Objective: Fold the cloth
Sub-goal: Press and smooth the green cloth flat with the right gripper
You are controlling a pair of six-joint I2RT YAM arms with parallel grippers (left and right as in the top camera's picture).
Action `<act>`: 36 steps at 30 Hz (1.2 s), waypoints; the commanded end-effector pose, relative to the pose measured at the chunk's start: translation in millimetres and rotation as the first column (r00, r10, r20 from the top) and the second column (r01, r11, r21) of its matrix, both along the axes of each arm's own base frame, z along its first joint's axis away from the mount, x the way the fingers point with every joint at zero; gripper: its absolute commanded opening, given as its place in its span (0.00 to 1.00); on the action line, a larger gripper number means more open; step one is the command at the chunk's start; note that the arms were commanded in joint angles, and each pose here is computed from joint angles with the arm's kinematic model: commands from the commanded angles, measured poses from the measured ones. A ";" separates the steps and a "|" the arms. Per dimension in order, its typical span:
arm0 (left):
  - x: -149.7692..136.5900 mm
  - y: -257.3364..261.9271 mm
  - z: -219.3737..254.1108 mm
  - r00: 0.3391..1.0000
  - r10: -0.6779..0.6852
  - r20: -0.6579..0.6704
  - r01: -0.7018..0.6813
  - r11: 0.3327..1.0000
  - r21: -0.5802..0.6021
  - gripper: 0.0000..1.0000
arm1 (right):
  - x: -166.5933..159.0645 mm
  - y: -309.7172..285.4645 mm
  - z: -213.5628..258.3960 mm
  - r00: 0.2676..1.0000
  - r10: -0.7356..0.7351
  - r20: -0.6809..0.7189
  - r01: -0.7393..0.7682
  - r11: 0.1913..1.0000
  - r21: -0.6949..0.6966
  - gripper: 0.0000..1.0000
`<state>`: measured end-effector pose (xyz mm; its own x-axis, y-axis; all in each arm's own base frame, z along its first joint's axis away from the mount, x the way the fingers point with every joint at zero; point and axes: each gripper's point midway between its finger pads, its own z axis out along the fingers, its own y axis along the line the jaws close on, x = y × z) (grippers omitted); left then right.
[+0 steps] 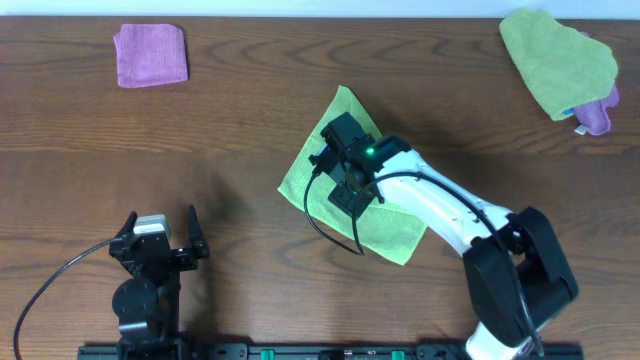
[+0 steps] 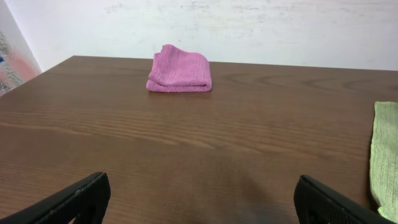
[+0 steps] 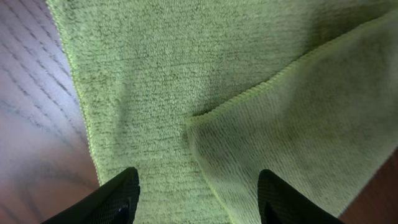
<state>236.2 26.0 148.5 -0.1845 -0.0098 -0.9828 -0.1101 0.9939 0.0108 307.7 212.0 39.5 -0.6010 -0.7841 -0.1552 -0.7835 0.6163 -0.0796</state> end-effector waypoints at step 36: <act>0.3 -0.4 -15.8 0.999 -0.002 -0.034 0.002 1.000 0.004 0.95 | 31.8 -19.2 -2.1 0.997 -0.062 0.054 0.071 0.980 -0.187 0.01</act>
<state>236.2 26.0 148.5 -0.1845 -0.0098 -0.9828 -0.1101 0.9939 0.0108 319.2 192.6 21.7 -0.6325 -0.7745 -0.0063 -0.7627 0.6243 -0.1693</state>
